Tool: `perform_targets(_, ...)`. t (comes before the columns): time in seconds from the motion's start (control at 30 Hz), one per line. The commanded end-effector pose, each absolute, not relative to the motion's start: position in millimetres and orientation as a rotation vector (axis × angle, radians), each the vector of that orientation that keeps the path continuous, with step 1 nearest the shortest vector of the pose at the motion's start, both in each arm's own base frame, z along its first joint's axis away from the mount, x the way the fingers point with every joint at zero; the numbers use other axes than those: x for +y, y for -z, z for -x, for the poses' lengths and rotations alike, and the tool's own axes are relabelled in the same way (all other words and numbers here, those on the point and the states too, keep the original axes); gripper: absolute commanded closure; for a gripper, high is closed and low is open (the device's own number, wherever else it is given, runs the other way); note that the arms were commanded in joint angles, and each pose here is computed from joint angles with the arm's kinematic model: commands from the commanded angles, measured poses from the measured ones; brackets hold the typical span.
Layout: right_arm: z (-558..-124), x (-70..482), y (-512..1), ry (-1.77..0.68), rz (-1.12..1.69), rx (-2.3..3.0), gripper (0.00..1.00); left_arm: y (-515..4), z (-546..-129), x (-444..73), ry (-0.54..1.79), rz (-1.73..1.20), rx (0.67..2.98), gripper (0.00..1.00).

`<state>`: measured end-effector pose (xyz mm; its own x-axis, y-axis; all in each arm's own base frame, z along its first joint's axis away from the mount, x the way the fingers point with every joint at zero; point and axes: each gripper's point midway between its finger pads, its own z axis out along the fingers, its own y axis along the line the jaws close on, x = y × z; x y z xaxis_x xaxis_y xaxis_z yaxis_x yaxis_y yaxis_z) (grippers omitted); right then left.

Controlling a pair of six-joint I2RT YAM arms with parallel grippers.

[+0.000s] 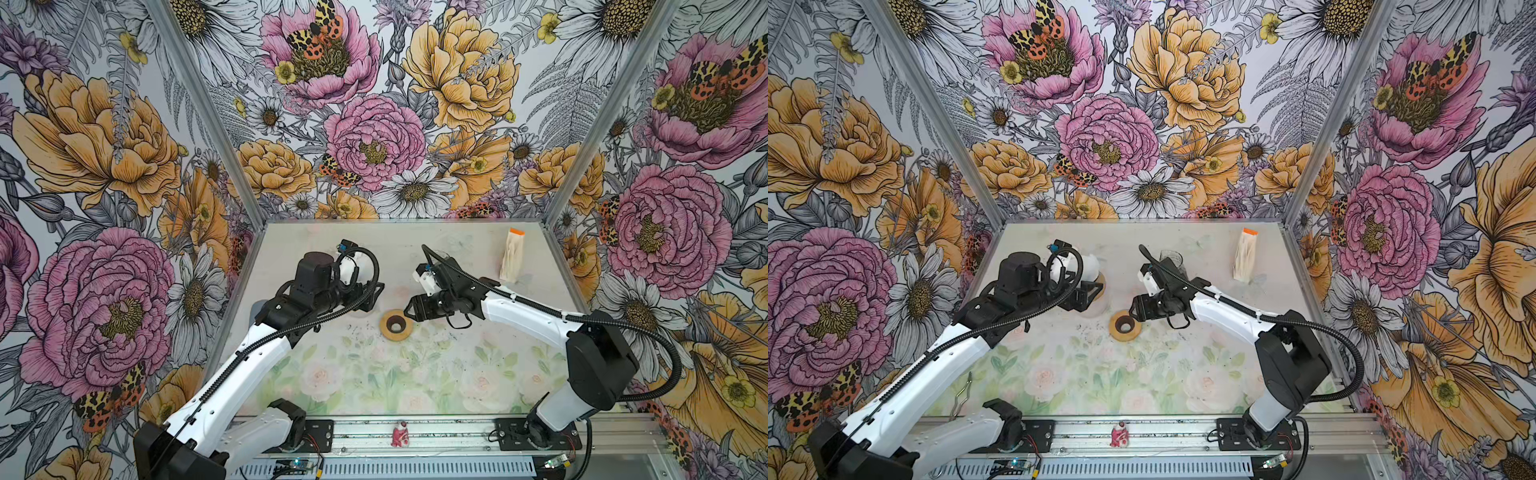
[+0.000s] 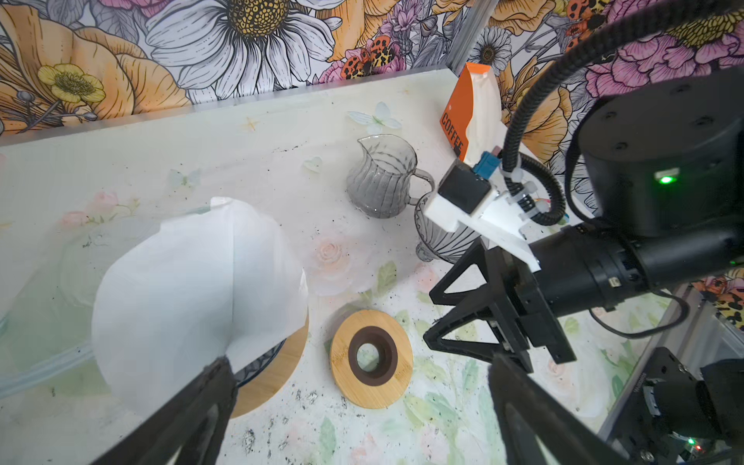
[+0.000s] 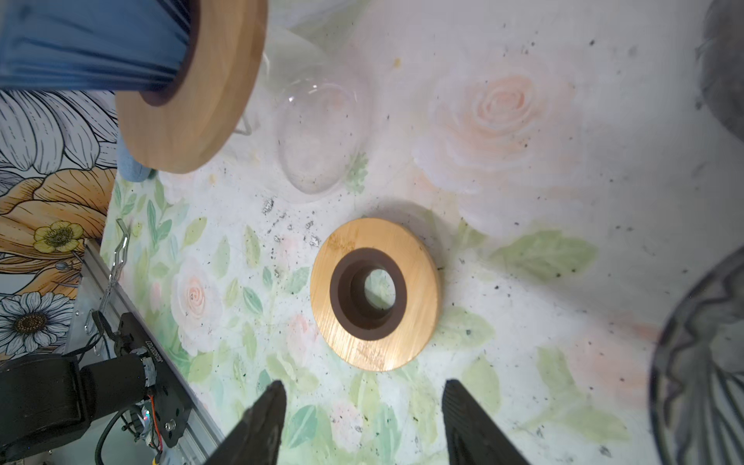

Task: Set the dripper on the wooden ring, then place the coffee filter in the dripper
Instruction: 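Move the right gripper over the loose bamboo ring and lower it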

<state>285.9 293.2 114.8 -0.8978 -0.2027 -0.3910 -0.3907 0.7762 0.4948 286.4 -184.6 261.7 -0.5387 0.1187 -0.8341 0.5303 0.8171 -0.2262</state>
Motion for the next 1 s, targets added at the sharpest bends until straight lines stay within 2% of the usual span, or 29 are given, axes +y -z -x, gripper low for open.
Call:
perform_targets(0.0, -294.5, 296.9, -110.9, -0.852, 0.380, 2.640, 0.36, -256.8, -271.7, -182.4, 0.608, -0.477, 2.117, 0.01)
perform_targets(0.53, -289.3, 290.9, -65.4, -0.773, 0.233, 2.766, 0.36, -222.7, -233.2, -168.3, 0.585, -0.504, 2.250, 0.01)
perform_targets(0.97, -284.2, 306.8, -49.2, -0.836, 0.184, 2.809, 0.45, -204.9, -231.3, -165.5, 0.553, -0.533, 2.282, 0.01)
